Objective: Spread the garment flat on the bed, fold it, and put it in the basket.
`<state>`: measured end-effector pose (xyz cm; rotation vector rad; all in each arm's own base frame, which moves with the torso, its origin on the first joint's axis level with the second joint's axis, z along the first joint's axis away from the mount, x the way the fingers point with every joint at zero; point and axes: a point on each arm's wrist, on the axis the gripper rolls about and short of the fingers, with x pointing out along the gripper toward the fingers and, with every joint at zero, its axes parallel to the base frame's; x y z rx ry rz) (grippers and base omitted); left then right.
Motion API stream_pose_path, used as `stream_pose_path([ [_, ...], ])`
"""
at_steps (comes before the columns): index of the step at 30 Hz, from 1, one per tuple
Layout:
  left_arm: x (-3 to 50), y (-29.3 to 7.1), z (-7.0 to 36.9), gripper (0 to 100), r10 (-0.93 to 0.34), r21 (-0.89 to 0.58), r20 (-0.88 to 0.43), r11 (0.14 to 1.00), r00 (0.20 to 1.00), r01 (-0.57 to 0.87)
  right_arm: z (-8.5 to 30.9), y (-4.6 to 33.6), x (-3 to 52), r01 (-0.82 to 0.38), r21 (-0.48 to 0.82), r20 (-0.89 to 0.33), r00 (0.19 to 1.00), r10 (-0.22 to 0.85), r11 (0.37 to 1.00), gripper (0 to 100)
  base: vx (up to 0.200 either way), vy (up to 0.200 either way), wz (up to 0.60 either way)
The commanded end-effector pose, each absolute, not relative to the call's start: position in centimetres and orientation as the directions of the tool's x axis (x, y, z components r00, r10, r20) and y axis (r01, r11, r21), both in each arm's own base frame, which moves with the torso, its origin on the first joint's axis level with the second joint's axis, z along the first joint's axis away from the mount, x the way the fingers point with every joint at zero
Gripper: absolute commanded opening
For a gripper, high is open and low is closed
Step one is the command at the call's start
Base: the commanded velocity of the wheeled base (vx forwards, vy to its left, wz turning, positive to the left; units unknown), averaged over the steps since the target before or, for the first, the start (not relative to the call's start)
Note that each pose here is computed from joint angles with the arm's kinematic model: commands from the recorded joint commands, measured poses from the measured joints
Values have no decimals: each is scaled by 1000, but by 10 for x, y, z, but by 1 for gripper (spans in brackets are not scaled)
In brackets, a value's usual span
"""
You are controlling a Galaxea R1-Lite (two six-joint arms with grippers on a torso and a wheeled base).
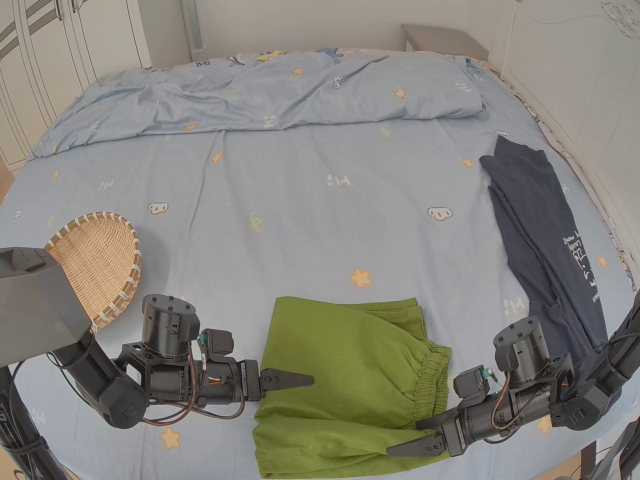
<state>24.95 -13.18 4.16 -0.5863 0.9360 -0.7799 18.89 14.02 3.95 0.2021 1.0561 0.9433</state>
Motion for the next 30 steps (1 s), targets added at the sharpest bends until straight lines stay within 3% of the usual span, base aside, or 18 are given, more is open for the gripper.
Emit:
stream_pose_path([
  [1,244,-136,39,100,-809,-742,-486,582,331,333,40,140,189,-565,560,-648,158,745,606,100,0,0,0],
  [11,241,-137,38,100,-828,-755,-476,557,296,344,37,136,187,-553,561,-656,156,738,616,100,0,0,0],
  [12,240,-139,38,0,-832,-758,-475,552,286,348,37,136,187,-553,561,-656,156,738,616,100,0,0,0],
  [25,241,-148,30,0,-851,-774,-447,522,275,359,42,137,187,-571,558,-626,186,757,602,100,0,0,0],
  [30,244,-147,38,0,-856,-787,-425,510,294,346,71,132,194,-601,547,-529,291,797,583,100,0,0,0],
])
